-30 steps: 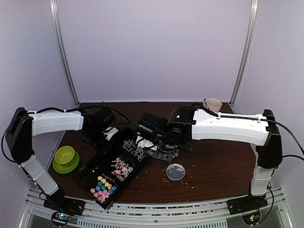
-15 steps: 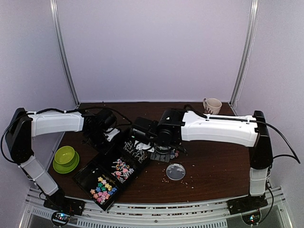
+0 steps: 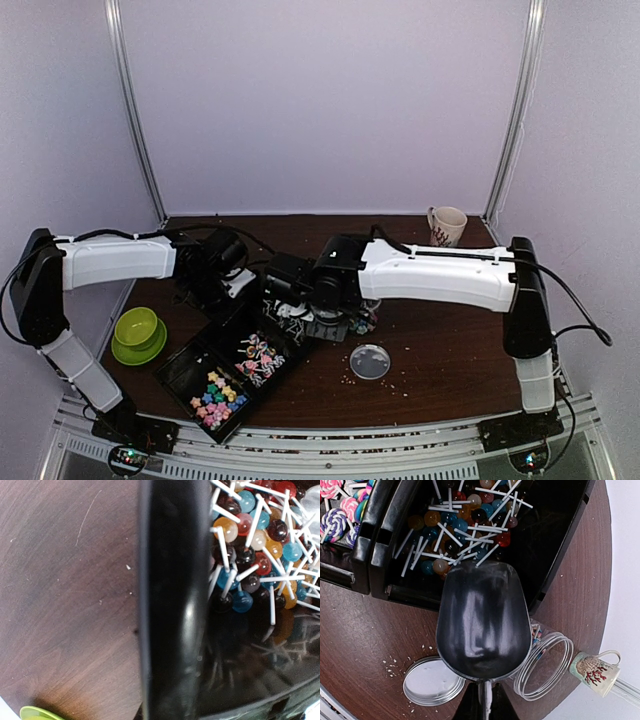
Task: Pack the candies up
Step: Scoop the fake candies from the plate.
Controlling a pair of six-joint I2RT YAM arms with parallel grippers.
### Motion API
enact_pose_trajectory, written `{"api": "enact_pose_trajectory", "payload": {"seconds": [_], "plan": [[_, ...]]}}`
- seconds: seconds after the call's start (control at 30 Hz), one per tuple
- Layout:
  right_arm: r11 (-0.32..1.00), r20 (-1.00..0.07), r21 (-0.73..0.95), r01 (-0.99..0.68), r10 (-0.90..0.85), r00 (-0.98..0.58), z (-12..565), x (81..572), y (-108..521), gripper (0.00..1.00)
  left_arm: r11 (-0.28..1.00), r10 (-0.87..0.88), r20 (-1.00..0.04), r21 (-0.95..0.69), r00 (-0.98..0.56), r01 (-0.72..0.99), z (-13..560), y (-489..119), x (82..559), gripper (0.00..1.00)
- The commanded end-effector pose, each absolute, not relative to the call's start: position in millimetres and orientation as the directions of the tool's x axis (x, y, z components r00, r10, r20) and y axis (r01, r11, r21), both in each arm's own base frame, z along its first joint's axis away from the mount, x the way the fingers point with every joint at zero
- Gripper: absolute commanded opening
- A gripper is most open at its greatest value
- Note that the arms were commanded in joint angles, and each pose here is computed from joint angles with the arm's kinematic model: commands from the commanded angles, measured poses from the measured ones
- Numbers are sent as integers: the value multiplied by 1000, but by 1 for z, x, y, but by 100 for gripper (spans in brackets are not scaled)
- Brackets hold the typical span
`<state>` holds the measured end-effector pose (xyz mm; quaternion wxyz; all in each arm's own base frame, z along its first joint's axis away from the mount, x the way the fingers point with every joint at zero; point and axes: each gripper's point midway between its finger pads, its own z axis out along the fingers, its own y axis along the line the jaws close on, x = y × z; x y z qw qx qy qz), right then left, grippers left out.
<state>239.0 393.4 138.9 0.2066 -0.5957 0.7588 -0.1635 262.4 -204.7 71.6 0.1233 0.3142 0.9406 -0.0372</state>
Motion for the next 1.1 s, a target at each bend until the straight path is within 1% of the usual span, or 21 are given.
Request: {"api": "enact_pose_trajectory", "payload": {"seconds": [0.0, 0.1, 0.23, 0.33, 0.43, 0.6, 0.77, 0.87, 1.07], "plan": [[220, -101, -449, -866, -976, -196, 125, 237, 397, 0, 781, 554, -403, -49, -728, 622, 101, -229, 274, 0], [240, -133, -413, -879, -970, -203, 118, 240, 402, 0, 777, 553, -413, -56, -723, 627, 103, -231, 274, 0], [254, -148, -382, -888, -966, -213, 105, 243, 408, 0, 772, 552, -428, -62, -715, 633, 106, -233, 274, 0], [268, -184, -360, -894, -959, -213, 98, 245, 416, 0, 766, 553, -438, -66, -709, 639, 109, -235, 273, 0], [261, -217, -336, -905, -956, -196, 91, 243, 424, 0, 763, 553, -449, -67, -702, 643, 111, -236, 273, 0], [258, -241, -314, -914, -953, -186, 86, 239, 429, 0, 763, 553, -453, -62, -699, 643, 113, -236, 274, 0], [348, -273, -277, -895, -922, -274, 80, 243, 433, 0, 764, 553, -452, -60, -699, 643, 112, -235, 274, 0], [390, -313, -256, -884, -899, -306, 78, 245, 439, 0, 762, 552, -456, -63, -698, 644, 113, -236, 274, 0], [383, -384, -252, -889, -883, -271, 67, 245, 446, 0, 748, 550, -476, -84, -687, 658, 118, -240, 272, 0]]}}
